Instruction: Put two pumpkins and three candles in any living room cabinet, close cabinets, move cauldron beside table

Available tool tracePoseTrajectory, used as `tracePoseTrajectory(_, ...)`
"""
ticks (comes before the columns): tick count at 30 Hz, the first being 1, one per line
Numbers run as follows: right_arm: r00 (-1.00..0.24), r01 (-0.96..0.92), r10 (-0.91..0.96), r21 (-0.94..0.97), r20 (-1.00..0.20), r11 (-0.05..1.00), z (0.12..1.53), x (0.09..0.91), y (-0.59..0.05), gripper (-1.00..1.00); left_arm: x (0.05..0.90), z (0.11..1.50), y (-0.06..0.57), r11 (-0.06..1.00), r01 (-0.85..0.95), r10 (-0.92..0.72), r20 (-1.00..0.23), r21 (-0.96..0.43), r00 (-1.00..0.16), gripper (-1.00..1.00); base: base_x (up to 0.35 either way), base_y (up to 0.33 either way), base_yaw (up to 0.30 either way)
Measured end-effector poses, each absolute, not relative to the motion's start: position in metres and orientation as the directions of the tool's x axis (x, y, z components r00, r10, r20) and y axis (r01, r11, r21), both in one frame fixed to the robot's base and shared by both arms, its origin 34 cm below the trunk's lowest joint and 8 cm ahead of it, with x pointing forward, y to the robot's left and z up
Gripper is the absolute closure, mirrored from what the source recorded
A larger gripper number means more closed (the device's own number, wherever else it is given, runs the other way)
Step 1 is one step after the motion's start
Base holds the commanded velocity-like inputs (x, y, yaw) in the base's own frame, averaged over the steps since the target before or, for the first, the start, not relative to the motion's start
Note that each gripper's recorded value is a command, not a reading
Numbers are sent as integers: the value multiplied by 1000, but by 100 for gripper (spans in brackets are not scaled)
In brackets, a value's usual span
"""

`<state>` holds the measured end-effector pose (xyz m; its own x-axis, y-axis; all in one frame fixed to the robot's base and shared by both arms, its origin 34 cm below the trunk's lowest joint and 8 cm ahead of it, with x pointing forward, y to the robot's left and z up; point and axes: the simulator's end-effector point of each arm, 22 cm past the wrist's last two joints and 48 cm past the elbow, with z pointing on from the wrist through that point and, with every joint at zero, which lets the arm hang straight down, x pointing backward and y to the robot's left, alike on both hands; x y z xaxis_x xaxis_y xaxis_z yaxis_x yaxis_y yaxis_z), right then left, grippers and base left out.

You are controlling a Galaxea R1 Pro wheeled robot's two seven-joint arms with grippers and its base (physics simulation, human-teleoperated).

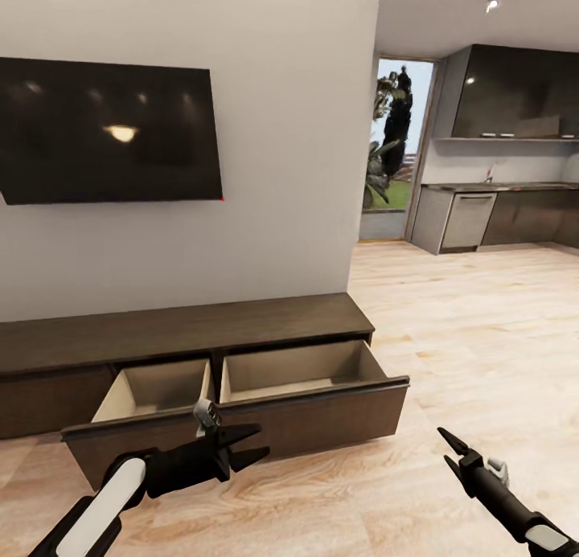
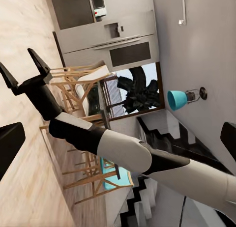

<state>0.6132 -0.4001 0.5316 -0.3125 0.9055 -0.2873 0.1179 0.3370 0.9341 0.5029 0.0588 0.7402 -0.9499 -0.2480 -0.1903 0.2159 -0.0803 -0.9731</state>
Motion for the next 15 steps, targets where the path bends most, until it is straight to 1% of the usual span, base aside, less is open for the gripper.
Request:
tracePoseTrajectory(2, -341, 134, 891, 923, -299, 361, 529, 612, -397, -100, 504, 744, 59, -78, 216, -247, -191, -973, -950, -100, 0, 0, 0)
tracePoseTrajectory(5, -444, 207, 834, 868, -328, 451, 507, 601, -387, -100, 505, 749, 58, -73, 217, -245, -194, -973, -950, -100, 0, 0, 0)
tracePoseTrajectory(8, -497, 292, 797, 799, -342, 525, 488, 591, -392, -100, 508, 748, 57, -38, 213, -245, -197, -976, -949, -100, 0, 0, 0)
tracePoseTrajectory(11, -509, 396, 787, 717, -348, 573, 470, 581, -407, -100, 515, 731, 57, 70, 188, -247, -199, -980, -948, -100, 0, 0, 0)
tracePoseTrajectory(15, -511, 517, 783, 601, -355, 610, 454, 566, -430, -100, 533, 690, 66, 300, 121, -266, -205, -946, -942, -100, 0, 0, 0)
